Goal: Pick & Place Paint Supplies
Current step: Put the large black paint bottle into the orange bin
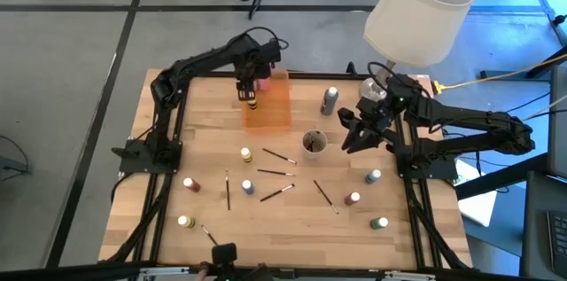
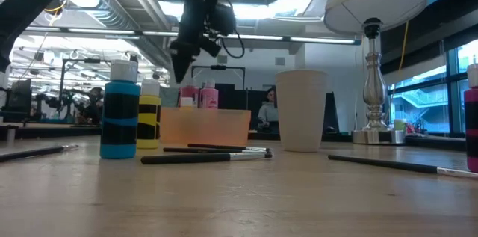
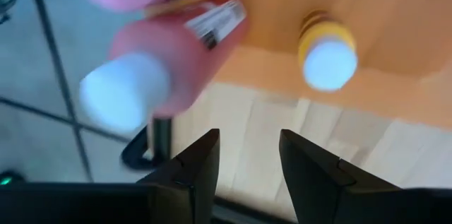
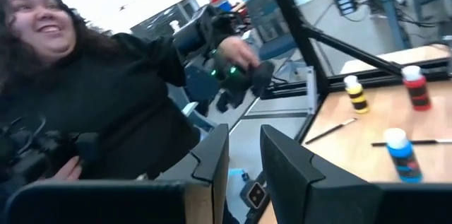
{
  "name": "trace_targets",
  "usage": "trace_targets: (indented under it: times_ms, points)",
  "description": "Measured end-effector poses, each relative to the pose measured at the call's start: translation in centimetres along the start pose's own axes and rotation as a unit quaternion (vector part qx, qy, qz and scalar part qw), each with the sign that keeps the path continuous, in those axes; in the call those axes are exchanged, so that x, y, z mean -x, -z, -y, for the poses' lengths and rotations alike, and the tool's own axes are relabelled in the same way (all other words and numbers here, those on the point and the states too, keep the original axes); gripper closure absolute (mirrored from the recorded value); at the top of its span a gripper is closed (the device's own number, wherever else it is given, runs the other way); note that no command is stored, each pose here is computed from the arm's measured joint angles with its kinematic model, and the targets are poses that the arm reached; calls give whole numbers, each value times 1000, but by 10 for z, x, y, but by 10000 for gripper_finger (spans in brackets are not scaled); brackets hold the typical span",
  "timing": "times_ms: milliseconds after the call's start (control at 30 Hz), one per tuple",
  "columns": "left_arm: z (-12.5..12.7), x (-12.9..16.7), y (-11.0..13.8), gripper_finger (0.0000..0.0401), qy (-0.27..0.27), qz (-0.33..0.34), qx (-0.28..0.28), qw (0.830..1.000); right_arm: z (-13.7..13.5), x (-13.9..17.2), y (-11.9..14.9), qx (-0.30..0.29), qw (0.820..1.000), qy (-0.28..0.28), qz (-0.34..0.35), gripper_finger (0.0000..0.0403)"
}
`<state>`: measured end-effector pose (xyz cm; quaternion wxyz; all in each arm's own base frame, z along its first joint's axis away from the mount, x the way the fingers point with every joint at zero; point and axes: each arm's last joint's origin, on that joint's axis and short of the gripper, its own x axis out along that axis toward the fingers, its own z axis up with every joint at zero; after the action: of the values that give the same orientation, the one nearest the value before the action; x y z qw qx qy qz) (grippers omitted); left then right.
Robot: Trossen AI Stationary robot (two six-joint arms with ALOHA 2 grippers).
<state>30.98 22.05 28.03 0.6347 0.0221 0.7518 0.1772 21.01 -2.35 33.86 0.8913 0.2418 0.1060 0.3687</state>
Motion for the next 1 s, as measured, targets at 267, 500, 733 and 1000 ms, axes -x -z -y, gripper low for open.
trace_targets:
  times_ms: [267, 500, 733, 1000]
  points:
    - [-6, 29, 15, 258, -30, 1, 82, 996, -10, -5, -6, 38, 998, -41, 14, 316]
    - [7, 76, 44, 258, 29, 87, 156, 984, -27, -10, -14, 80, 991, -105, 32, 316]
    - [47, 141, 109, 258, 242, 197, 228, 922, -40, -19, -13, 109, 982, -149, 35, 316]
    - [103, 179, 172, 258, 280, 243, 229, 900, -58, -30, -9, 151, 967, -203, 39, 316]
